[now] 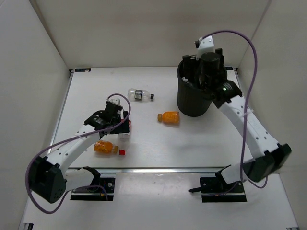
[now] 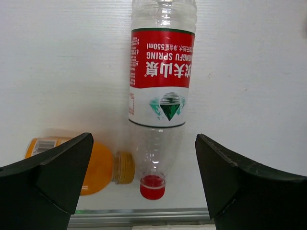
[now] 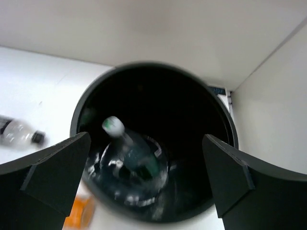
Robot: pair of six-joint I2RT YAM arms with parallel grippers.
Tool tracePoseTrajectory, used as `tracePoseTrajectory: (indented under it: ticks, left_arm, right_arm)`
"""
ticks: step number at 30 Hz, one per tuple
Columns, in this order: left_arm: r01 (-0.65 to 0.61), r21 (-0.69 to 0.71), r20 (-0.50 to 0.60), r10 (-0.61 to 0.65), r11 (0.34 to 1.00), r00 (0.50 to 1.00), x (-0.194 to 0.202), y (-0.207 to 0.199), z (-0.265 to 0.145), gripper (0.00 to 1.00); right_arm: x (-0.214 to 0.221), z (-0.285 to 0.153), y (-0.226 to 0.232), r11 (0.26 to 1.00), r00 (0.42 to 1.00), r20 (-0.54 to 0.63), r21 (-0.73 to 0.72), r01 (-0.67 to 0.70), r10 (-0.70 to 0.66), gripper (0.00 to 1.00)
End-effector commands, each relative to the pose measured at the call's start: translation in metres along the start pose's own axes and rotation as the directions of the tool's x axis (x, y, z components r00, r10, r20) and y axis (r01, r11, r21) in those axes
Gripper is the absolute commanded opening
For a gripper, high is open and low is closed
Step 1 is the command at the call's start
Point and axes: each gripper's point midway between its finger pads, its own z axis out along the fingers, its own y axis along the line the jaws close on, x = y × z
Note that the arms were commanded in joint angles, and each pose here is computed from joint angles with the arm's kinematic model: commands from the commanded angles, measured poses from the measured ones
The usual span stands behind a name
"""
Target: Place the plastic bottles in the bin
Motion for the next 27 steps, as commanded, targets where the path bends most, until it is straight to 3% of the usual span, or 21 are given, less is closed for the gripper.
tracePoseTrajectory:
  ticks: [1,3,6,11,14,15,17,19,21,24,27]
  left_arm:
    - [-0.036,0.033,0.022,0.036,0.999,0.999,-0.012,-0.014,0.017,0.98]
    - [-0.068,0.002,-0.020,0.068,0.998,0.998,-0.008,-0.016,0.032,0.99]
    - [-0.087,-0.053,-0.075,0.083,0.995,0.994,-0.001,-0.009,0.048,0.99]
    - [-0.074,-0.059,-0.096,0.068,0.996,0.993,0.007,-0.006,0.067,0.98]
    - [-0.069,-0.034,-0.085,0.066,0.997,0.994,0.004,-0.017,0.076,0.97]
    - [-0.084,-0.030,-0.091,0.081,0.996,0.993,0.007,-0.021,0.079,0.94]
    - [-0.078,-0.013,-0.064,0.077,0.997,0.995,-0.001,-0.031,0.080,0.73]
    - [-0.057,-0.001,-0.021,0.057,0.998,0.998,-0.022,-0.042,0.072,0.55]
    - [-0.033,0.037,0.049,0.031,0.999,0.998,-0.049,-0.052,0.054,0.43]
    - [-0.038,0.167,0.205,0.003,0.985,0.979,-0.105,-0.086,0.007,0.45]
    - [-0.092,0.319,0.418,-0.053,0.943,0.907,-0.174,-0.138,-0.064,0.51]
  right_arm:
    - [0.017,-0.063,0.016,0.991,0.997,-0.066,-0.121,-0.053,0.046,0.99]
    - [0.042,-0.097,0.040,0.969,0.990,-0.138,-0.241,-0.056,0.023,0.99]
    - [0.101,-0.141,0.086,0.893,0.949,-0.311,-0.411,-0.186,0.054,1.00]
    - [0.194,-0.175,0.089,0.857,0.834,-0.533,-0.354,-0.375,0.144,1.00]
    - [0.219,-0.182,0.073,0.840,0.790,-0.573,-0.302,-0.450,0.217,0.99]
    - [0.228,-0.187,0.068,0.837,0.784,-0.579,-0.298,-0.459,0.224,0.99]
    - [0.239,-0.184,0.047,0.849,0.772,-0.573,-0.232,-0.475,0.275,0.99]
    - [0.246,-0.187,0.036,0.848,0.763,-0.581,-0.219,-0.483,0.284,0.99]
    - [0.257,-0.188,0.024,0.861,0.745,-0.602,-0.181,-0.476,0.286,0.99]
    - [0.265,-0.188,0.019,0.868,0.743,-0.611,-0.175,-0.464,0.274,0.99]
    - [0.267,-0.189,0.022,0.879,0.757,-0.604,-0.188,-0.438,0.248,0.99]
